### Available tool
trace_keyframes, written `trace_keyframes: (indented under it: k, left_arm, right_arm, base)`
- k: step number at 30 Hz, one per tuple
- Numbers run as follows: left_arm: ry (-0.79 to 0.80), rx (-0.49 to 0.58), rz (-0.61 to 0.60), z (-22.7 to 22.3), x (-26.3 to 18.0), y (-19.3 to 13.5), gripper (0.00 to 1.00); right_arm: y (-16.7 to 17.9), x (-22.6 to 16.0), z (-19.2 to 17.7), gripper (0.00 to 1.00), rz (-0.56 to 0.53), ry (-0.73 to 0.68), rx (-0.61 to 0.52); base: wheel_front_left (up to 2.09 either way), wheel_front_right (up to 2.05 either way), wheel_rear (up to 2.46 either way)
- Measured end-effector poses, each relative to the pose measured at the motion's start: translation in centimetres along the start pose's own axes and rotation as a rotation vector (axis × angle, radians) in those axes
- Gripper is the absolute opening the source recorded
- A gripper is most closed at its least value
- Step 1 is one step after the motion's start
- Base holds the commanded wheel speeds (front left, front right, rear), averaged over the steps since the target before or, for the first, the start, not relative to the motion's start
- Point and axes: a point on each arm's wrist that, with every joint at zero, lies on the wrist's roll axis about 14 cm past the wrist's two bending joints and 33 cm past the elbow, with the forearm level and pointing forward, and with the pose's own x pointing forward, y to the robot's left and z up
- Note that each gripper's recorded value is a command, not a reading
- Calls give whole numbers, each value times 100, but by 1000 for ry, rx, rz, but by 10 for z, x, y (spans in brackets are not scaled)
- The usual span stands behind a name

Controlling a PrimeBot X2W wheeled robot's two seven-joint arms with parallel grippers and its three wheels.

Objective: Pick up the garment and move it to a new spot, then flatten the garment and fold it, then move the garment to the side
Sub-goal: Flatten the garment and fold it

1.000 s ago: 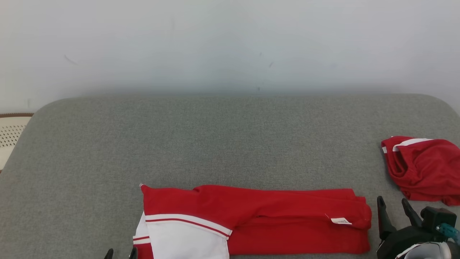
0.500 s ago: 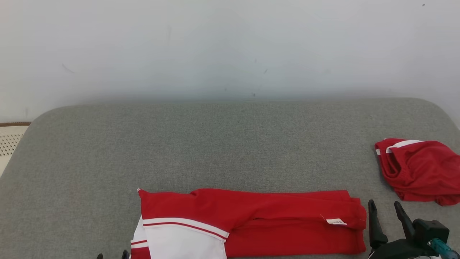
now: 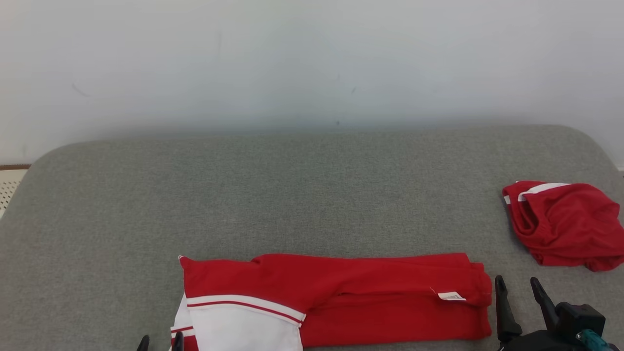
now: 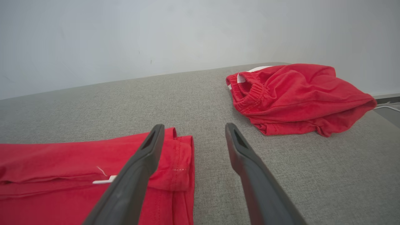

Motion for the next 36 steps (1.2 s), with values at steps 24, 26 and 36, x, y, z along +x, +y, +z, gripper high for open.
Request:
trace_keyframes:
  k: [24, 26, 36]
  left_arm:
    - [96, 41, -74, -28, 51, -32, 100]
    - [105, 47, -72, -31, 52, -31, 100]
    - [74, 79, -74, -23, 70, -31, 100]
  right_arm:
    - [-29, -7, -19, 100, -72, 67, -7]
    - [-30, -8, -22, 100, -73, 76, -6]
    - [-36, -4, -26, 100, -89, 92, -3]
  base:
    - [0, 0, 0]
    - [0, 0, 0]
    - [0, 0, 0]
